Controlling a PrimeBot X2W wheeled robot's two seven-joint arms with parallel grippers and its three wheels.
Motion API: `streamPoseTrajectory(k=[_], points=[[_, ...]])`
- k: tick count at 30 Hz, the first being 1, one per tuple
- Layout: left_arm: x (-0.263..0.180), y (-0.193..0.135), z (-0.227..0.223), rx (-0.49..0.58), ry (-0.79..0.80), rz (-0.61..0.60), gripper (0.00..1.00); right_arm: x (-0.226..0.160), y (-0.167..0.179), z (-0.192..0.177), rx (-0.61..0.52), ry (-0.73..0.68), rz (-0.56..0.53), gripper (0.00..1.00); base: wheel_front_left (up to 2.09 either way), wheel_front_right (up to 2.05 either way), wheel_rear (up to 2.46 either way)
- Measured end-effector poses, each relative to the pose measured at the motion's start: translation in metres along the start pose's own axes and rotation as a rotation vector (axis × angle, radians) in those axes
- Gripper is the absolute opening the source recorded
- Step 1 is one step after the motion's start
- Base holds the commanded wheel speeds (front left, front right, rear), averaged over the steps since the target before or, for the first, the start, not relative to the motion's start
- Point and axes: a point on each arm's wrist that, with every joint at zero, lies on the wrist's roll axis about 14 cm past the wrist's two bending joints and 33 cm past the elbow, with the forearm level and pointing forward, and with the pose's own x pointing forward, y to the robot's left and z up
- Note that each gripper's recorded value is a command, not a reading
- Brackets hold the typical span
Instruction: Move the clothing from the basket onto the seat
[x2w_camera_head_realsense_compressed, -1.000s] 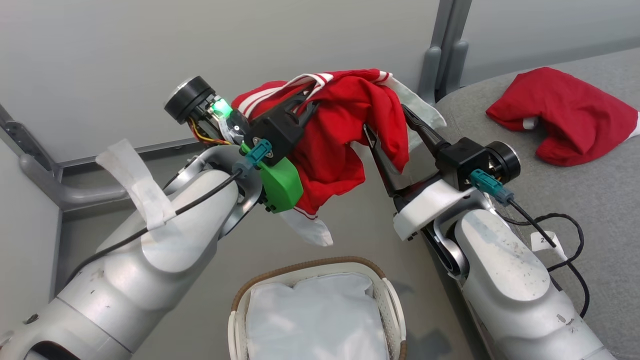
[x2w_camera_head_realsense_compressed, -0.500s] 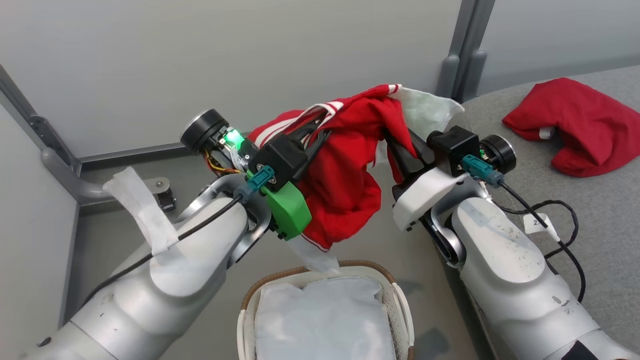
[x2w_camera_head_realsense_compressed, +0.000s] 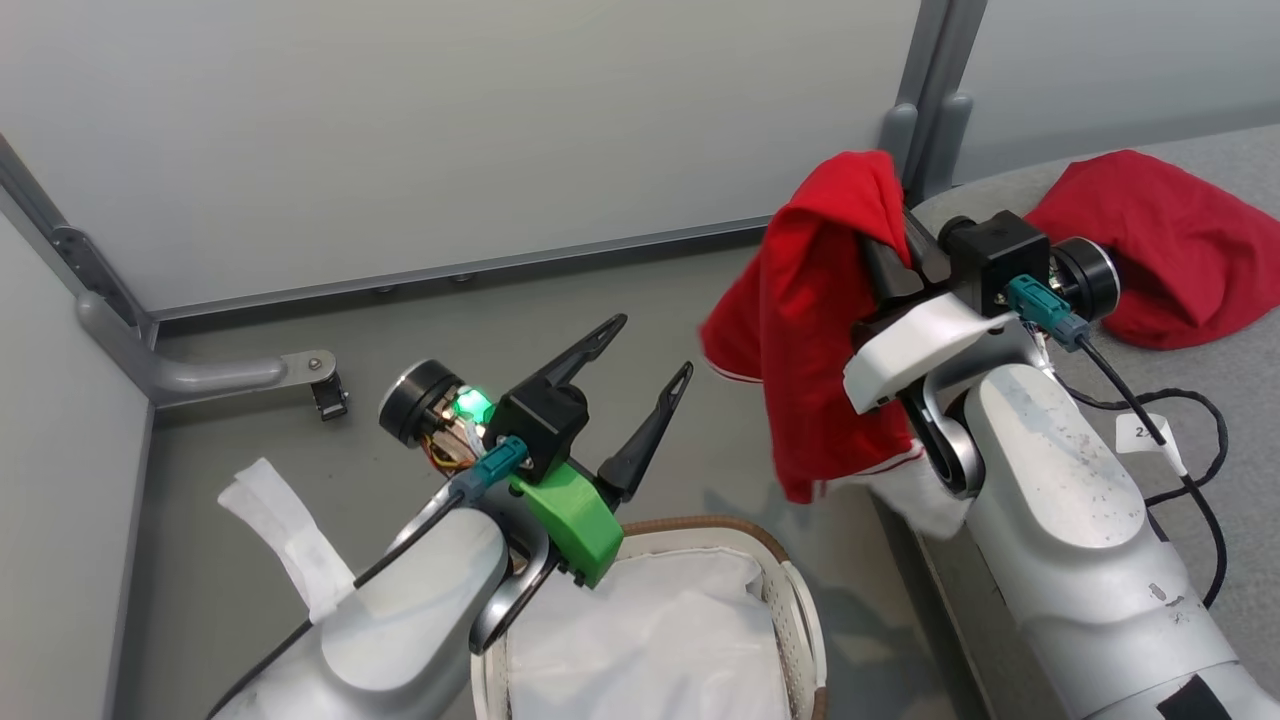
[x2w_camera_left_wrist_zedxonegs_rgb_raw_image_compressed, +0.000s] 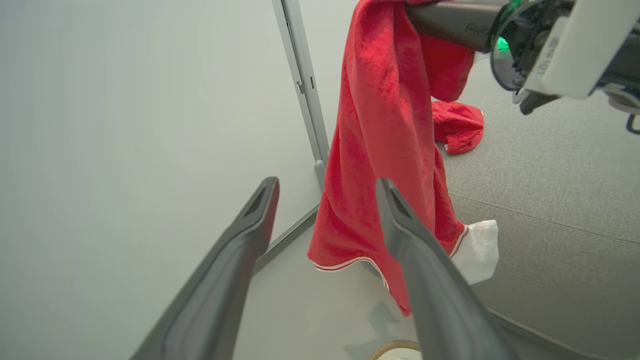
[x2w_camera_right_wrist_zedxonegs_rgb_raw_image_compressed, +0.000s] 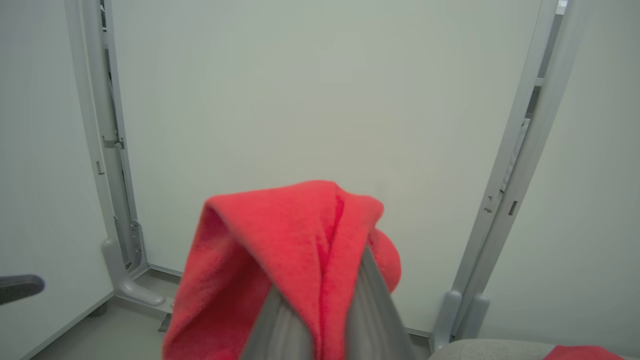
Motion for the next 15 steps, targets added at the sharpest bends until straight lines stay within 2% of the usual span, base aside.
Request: streamPoseTrajectory(k=[7,15], points=[[-0.007,-0.015,-0.028,-0.095,0.048,0.001,1.0,-0.01,-0.018,-0.011,-0.01,0.028,-0.053,0.0,0.0,0.0,0.0],[0.002,-0.026,-0.041,-0.171,0.057,-0.017,1.0,-0.018,-0.041,-0.015,-0.034,0.039,-0.113,0.0,0.0,0.0,0.0]])
